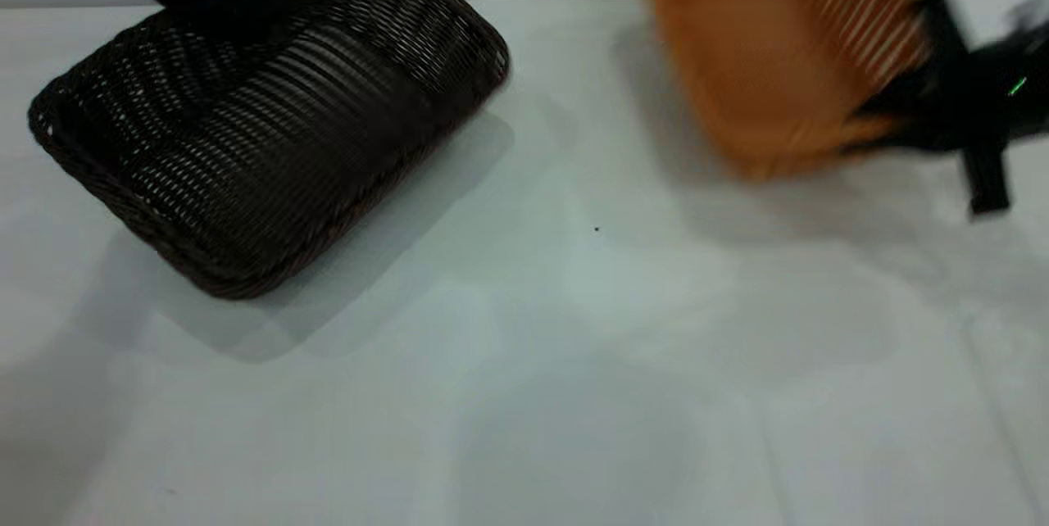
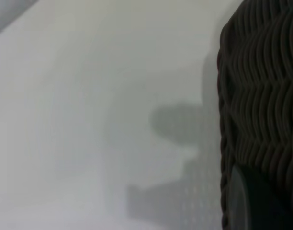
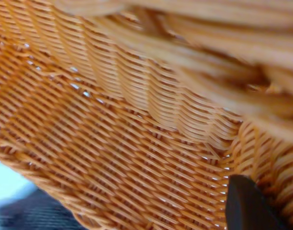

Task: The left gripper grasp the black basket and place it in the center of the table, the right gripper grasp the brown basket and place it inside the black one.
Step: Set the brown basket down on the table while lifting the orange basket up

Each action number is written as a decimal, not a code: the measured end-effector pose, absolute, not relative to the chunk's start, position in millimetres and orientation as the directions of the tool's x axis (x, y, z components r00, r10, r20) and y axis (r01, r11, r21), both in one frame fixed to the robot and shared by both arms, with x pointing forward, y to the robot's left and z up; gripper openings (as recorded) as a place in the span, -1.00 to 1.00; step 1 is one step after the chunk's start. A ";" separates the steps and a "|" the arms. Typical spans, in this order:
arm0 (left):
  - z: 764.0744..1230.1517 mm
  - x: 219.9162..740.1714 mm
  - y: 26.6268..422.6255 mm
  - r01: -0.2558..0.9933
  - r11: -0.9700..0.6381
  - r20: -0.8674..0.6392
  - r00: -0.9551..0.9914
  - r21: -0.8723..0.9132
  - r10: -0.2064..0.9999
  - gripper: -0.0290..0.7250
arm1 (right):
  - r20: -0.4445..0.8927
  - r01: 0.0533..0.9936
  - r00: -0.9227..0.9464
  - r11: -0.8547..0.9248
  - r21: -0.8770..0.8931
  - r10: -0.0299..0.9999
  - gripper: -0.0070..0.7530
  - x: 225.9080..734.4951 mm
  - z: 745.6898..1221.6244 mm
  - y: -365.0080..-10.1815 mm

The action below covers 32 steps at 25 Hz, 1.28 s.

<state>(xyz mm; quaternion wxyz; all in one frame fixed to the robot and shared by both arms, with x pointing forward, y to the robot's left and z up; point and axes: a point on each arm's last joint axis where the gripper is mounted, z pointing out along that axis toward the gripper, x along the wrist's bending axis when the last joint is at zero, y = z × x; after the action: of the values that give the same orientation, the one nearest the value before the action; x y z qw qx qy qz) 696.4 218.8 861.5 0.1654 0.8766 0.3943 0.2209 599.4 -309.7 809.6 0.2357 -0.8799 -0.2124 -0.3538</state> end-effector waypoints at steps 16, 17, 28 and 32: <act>864.2 616.8 33.8 -0.084 -0.948 0.402 0.915 0.306 0.049 -0.70 | 0.854 0.758 0.411 -0.640 -0.126 0.318 -0.78 638.7 871.1 -382.9; 864.2 613.3 28.9 -0.113 -0.948 0.407 0.913 0.299 0.019 -0.70 | 0.856 0.759 0.408 -0.639 -0.126 0.317 -0.78 639.4 872.1 -383.0; 853.0 607.6 20.3 -0.141 -0.948 0.394 0.919 0.287 -0.018 -0.59 | 0.865 0.781 0.394 -0.609 -0.137 0.311 -0.78 637.9 874.4 -380.6; 845.9 605.2 20.4 -0.135 -0.953 0.375 0.927 0.272 -0.024 -0.13 | 0.861 0.788 0.393 -0.601 -0.134 0.324 -0.78 637.0 873.7 -380.5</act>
<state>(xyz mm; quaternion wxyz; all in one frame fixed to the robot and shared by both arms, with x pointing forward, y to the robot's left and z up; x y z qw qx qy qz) 605.2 20.4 845.9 0.1481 0.9702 -0.0408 0.1873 637.0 -380.5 873.7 0.2742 -0.7883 -0.3525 -0.4233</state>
